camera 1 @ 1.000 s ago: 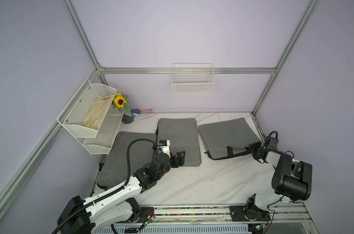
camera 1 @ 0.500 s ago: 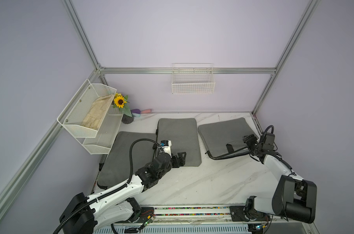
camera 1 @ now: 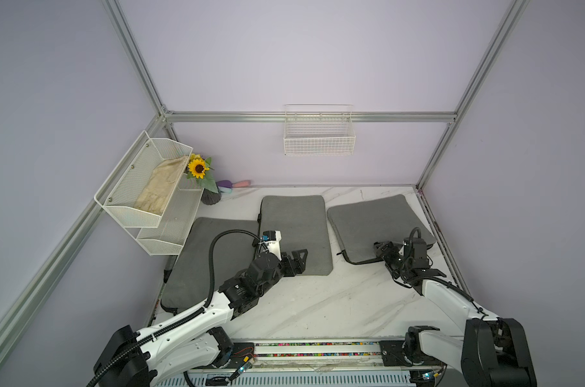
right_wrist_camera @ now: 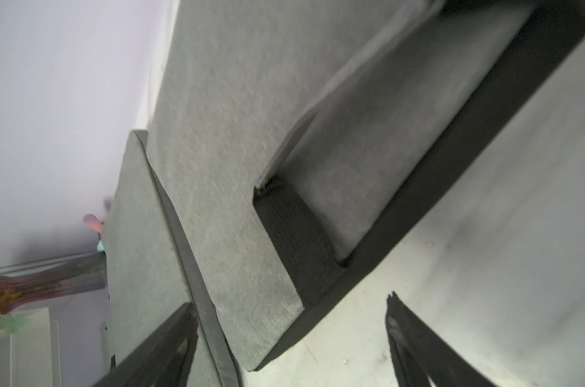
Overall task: Put the mouse into the laptop bag
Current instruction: Adjust the zippered laptop bag at the center of the board, then zip the zipper on the zippered laptop bag.
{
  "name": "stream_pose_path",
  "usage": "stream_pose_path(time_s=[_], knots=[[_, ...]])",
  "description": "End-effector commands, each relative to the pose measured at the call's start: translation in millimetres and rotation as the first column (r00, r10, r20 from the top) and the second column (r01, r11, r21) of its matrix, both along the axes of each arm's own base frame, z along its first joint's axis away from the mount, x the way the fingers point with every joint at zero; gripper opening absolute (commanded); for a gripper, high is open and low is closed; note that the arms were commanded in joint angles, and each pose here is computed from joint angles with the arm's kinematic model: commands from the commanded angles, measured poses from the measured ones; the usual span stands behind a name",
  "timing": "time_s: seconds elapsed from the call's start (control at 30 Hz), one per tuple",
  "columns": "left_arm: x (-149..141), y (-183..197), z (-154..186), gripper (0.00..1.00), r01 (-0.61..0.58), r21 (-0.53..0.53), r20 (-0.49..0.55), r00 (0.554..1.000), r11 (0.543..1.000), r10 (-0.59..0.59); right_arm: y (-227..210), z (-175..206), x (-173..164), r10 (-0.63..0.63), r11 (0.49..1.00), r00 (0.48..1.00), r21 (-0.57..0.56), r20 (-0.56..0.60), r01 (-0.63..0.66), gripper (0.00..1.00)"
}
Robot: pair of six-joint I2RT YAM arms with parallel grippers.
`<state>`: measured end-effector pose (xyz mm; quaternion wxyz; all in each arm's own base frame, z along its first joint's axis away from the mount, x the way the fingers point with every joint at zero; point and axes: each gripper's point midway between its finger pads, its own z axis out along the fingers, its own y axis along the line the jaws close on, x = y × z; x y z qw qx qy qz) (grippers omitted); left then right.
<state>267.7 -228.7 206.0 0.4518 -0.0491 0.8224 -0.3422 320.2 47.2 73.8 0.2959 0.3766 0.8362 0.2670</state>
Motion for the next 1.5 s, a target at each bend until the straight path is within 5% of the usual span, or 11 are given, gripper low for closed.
stream_pose_path(time_s=[0.0,0.1,0.23,0.37,0.53,0.6,0.73,0.87,1.13,1.33,1.47], knots=[[-1,0,8,0.91,0.006,-0.044,0.021,1.000,0.999,-0.005,14,-3,18,-0.020,1.000,0.999,0.013,0.027,0.020,0.89],[0,-1,8,0.91,0.009,-0.045,0.020,1.000,0.999,-0.008,10,-13,28,-0.049,0.998,0.999,-0.032,0.004,0.049,0.83],[1,-2,8,0.91,0.010,-0.038,0.019,1.000,0.999,-0.009,2,-20,35,-0.080,0.994,0.997,-0.075,-0.024,0.078,0.48],[3,-1,7,0.91,0.002,-0.032,0.016,1.000,0.999,-0.001,-14,-18,37,-0.110,0.987,0.994,-0.121,-0.024,0.106,0.24],[5,-2,6,0.91,0.005,-0.028,0.009,1.000,1.000,-0.005,-50,-22,31,-0.136,0.988,0.990,-0.084,-0.047,0.132,0.10],[5,-3,6,0.91,0.007,-0.030,0.006,1.000,1.000,-0.007,-68,-19,26,-0.165,0.982,0.985,-0.097,-0.043,0.160,0.13],[6,-7,5,0.91,0.018,-0.035,0.001,1.000,0.999,-0.018,-79,-3,22,-0.156,0.976,0.987,-0.159,-0.030,0.149,0.53],[6,-9,5,0.91,0.027,-0.043,-0.003,1.000,0.999,-0.028,-76,17,13,-0.141,0.975,0.990,-0.171,0.002,0.139,0.66],[7,-8,5,0.92,0.021,-0.049,-0.001,1.000,0.999,-0.021,6,59,-11,0.024,0.982,0.996,-0.187,0.084,-0.008,0.70],[6,-8,2,0.92,0.024,-0.047,-0.009,1.000,0.999,-0.024,92,27,-19,0.162,0.971,0.986,-0.183,0.027,-0.155,0.69],[5,-5,2,0.92,0.019,-0.047,-0.010,1.000,0.999,-0.019,108,-5,-14,0.160,0.968,0.986,-0.190,-0.035,-0.164,0.65]])
